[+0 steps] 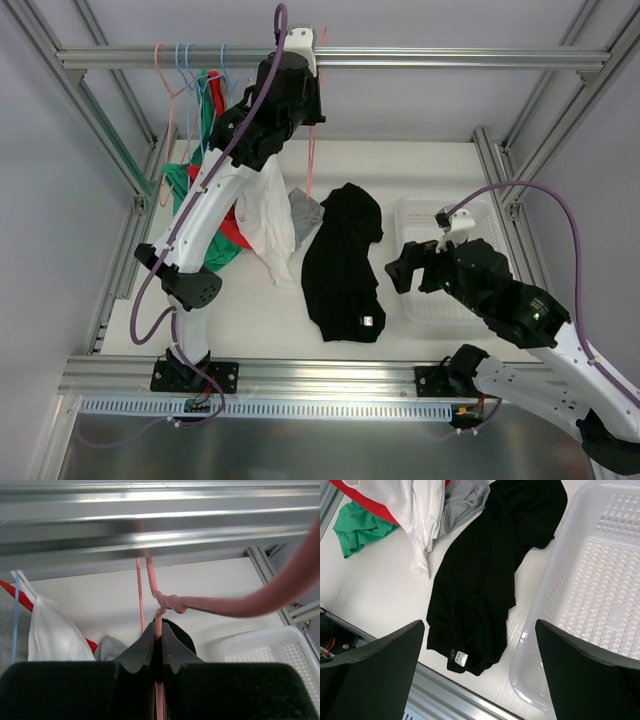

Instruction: Remove the tank top from the hanger

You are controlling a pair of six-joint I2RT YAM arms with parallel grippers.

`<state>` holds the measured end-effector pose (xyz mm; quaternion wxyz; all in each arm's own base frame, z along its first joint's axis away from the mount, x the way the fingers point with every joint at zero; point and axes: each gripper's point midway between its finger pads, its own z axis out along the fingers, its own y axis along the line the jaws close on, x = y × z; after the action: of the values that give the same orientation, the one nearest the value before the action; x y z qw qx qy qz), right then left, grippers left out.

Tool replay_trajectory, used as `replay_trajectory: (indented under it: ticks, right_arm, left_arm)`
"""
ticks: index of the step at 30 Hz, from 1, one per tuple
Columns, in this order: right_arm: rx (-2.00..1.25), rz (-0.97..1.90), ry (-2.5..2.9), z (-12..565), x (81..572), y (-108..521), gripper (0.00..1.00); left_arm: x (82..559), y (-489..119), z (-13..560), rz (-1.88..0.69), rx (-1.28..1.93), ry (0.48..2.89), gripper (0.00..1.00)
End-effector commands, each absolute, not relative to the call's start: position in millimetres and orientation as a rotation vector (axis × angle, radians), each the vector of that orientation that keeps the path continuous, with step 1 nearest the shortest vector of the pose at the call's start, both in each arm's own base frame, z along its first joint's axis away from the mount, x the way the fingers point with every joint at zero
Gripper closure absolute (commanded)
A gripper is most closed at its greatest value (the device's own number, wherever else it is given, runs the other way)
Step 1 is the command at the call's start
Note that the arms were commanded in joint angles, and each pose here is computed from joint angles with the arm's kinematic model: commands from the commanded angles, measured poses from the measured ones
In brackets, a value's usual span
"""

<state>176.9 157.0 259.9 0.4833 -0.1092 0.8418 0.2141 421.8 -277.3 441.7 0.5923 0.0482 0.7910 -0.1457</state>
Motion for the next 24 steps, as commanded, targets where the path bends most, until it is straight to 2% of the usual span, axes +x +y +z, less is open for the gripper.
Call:
replay_trajectory:
  ticks: [1,6,13,19,21,24]
  right_arm:
    - [-0.283,0.54,2.036,264,175,158,0.01]
    - [-0.31,0.524,2.067,248,177,162,0.0]
    - [-0.426,0.512,2.107,225,183,183,0.01]
    - [-0.537,0.388,2.239,191,211,207,0.0]
    - [-0.54,0.402,2.246,191,220,217,0.01]
    - [-0.554,0.459,2.263,185,227,236,0.01]
  left_arm:
    - [429,-294,458,-0.418,0.164,1.779,1.0]
    - [442,-301,438,-0.426,0.177,1.811,1.0]
    - [434,-304,386,-0.414,0.216,1.947,1.0]
    - [414,-291,398,-0.42,0.189,1.938,0.94]
    - [411,-284,408,-0.41,0.186,1.917,1.0]
    - [414,-283,415,-0.424,0.196,1.899,1.0]
